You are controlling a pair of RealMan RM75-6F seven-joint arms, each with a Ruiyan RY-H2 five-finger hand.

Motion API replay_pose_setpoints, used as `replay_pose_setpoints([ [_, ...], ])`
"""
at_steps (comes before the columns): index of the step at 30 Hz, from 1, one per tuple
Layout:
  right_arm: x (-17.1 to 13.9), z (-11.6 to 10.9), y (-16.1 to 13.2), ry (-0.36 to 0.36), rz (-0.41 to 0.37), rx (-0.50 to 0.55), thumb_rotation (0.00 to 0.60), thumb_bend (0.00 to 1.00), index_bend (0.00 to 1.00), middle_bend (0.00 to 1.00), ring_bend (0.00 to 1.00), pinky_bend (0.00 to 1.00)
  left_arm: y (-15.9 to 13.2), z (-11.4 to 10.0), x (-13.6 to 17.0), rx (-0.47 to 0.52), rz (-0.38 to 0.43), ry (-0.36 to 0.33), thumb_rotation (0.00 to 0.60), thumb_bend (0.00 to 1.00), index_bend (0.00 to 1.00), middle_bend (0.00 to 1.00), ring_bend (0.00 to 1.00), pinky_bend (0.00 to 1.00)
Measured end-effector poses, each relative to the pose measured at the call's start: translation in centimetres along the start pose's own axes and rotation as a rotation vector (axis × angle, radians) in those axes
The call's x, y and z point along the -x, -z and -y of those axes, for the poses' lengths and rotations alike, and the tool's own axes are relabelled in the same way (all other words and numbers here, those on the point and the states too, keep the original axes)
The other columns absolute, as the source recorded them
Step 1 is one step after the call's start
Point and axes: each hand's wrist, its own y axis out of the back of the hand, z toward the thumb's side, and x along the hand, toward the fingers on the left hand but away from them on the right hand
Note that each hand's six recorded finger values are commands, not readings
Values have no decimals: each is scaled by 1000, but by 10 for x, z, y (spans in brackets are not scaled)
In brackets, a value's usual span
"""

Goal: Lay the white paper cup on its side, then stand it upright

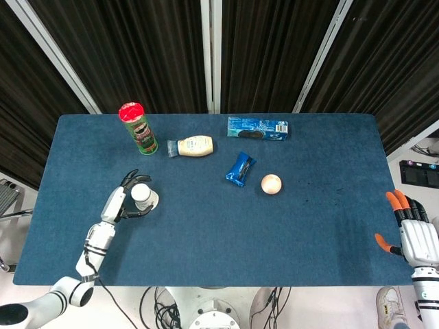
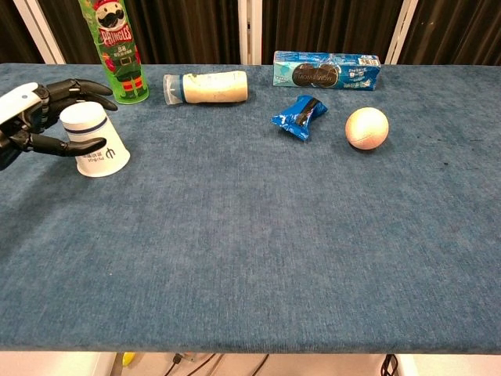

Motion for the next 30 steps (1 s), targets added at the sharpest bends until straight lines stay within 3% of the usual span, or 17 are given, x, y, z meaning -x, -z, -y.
replay_pose_setpoints([
  [8, -1, -5, 0, 15, -1, -2, 600, 196, 0, 0, 0, 0, -25, -20, 4, -80, 84, -12, 600, 206, 99, 83, 0, 0],
  [14, -1, -9, 1, 18, 0, -13, 600, 195, 0, 0, 0, 0, -47, -56, 18, -311, 92, 26, 600, 198, 96, 76, 0, 0],
  [19, -3, -15, -3, 48, -28, -33, 600, 191, 0, 0, 0, 0, -62, -89, 38, -599, 34, 32, 600, 166, 88, 74, 0, 0],
  [24, -7, -21, -10, 70, -69, -55, 600, 177, 0, 0, 0, 0, -69, -119, 71, -836, -76, -20, 600, 142, 84, 54, 0, 0],
  [30, -11, -21, -18, 82, -81, -85, 600, 176, 0, 0, 0, 0, -54, -146, 124, -983, -239, -103, 600, 136, 56, 0, 0, 0],
])
